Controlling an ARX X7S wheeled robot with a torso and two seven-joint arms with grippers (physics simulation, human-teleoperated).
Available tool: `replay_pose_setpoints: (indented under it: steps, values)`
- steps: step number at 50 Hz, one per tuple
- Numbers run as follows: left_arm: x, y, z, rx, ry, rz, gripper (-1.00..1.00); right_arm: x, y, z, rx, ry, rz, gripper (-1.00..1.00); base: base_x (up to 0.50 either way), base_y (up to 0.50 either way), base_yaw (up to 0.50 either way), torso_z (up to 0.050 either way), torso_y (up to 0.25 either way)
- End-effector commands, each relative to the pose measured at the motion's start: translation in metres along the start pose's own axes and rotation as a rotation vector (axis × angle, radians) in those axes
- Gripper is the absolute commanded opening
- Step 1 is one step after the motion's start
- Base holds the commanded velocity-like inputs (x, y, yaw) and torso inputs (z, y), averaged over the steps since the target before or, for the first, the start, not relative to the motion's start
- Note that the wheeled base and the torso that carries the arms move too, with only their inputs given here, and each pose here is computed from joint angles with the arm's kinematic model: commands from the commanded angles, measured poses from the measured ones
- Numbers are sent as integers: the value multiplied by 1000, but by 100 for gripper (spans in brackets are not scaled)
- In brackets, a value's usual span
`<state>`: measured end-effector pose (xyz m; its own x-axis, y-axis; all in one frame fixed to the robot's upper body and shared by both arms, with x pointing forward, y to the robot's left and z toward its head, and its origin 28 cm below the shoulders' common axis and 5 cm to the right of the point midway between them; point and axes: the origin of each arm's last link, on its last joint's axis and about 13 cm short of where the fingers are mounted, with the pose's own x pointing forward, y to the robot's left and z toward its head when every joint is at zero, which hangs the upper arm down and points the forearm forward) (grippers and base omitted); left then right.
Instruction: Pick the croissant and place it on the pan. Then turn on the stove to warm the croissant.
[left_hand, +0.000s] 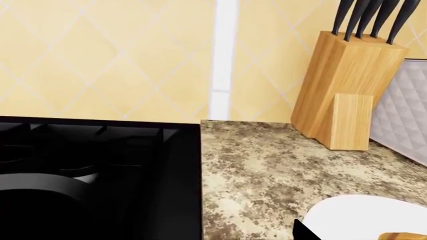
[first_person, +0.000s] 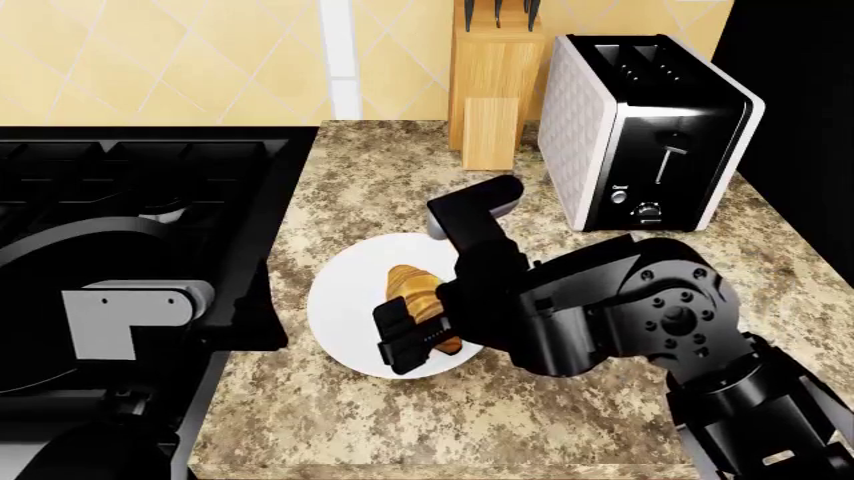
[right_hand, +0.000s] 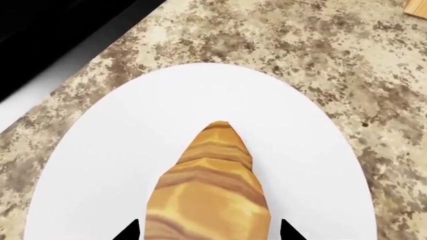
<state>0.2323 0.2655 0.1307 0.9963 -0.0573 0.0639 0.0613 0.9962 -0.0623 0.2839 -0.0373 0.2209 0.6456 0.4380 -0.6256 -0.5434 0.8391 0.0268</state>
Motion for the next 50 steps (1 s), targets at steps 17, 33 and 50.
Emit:
replay_pose_setpoints:
  steps: [17, 33, 50]
  values:
    - [1, 1, -3, -2, 9, 2, 100, 6, -1, -2, 1, 9, 3, 100, 0, 0, 0, 0, 0]
    - [0, -1, 1, 0, 1, -1, 100, -3, 0, 0, -16, -21, 4, -100, 0, 0, 0, 0, 1]
    - [-4, -4, 7, 9, -16, -7, 100, -13, 2, 0, -17, -79, -17, -100, 0, 0, 0, 0, 0]
